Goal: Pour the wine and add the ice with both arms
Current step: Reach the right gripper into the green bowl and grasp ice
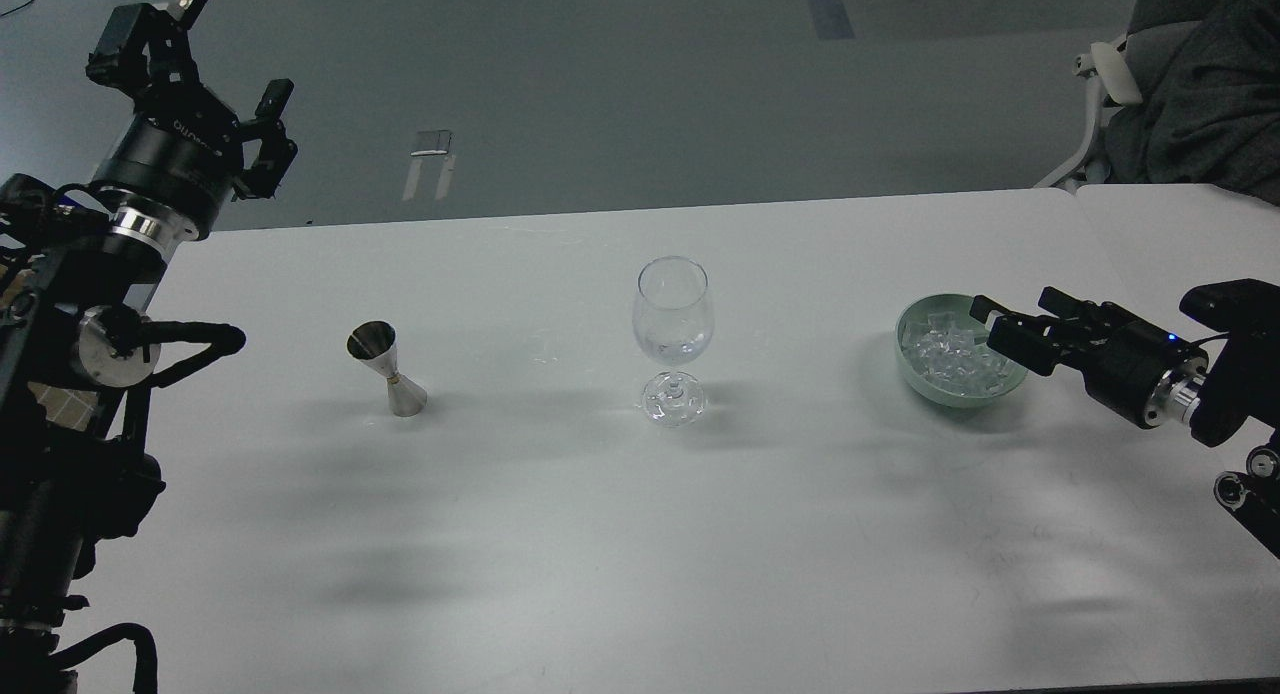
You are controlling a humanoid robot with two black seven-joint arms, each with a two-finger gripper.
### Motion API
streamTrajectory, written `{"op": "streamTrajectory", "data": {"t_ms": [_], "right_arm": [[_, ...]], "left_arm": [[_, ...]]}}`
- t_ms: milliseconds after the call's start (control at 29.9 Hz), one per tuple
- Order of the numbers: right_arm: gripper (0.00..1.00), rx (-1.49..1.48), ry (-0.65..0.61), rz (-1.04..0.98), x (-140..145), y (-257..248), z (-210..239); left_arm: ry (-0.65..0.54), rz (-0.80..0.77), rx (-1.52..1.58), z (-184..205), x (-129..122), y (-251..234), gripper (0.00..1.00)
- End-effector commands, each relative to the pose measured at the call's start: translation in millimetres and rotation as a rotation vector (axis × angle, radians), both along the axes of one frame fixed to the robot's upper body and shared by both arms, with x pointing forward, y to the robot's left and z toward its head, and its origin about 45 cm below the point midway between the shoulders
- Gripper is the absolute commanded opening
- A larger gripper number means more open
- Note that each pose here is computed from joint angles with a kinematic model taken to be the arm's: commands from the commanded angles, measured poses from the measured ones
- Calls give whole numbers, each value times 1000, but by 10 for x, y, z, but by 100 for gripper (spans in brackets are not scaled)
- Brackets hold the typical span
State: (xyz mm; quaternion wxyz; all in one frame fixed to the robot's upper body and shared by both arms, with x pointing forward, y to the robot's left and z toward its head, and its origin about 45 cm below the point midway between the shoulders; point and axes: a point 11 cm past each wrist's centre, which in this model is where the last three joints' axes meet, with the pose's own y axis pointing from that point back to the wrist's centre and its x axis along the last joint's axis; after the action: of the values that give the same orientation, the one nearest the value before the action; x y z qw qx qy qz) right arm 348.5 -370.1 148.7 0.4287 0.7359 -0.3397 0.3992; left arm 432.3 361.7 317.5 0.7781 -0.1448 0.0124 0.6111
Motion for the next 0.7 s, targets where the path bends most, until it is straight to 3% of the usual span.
{"op": "streamTrajectory", "data": {"t_ms": [0,100,167,200,668], "right_arm": [[97,11,20,-7,29,75,-115],[84,-5,29,5,44,127,-174],[59,-20,41,15,33,152,-232],[56,-21,39,15,39,153,-227],[56,-64,57,18,39,125,-274]], "left_arm": [[-1,-5,-2,-1,0,-27,97],[-2,-5,-4,-2,0,-31,97],[0,-7,-5,-19,-11,-38,97],[0,-7,-6,-21,-11,-43,97],[-2,-16,-15,-30,-15,-89,97]]}}
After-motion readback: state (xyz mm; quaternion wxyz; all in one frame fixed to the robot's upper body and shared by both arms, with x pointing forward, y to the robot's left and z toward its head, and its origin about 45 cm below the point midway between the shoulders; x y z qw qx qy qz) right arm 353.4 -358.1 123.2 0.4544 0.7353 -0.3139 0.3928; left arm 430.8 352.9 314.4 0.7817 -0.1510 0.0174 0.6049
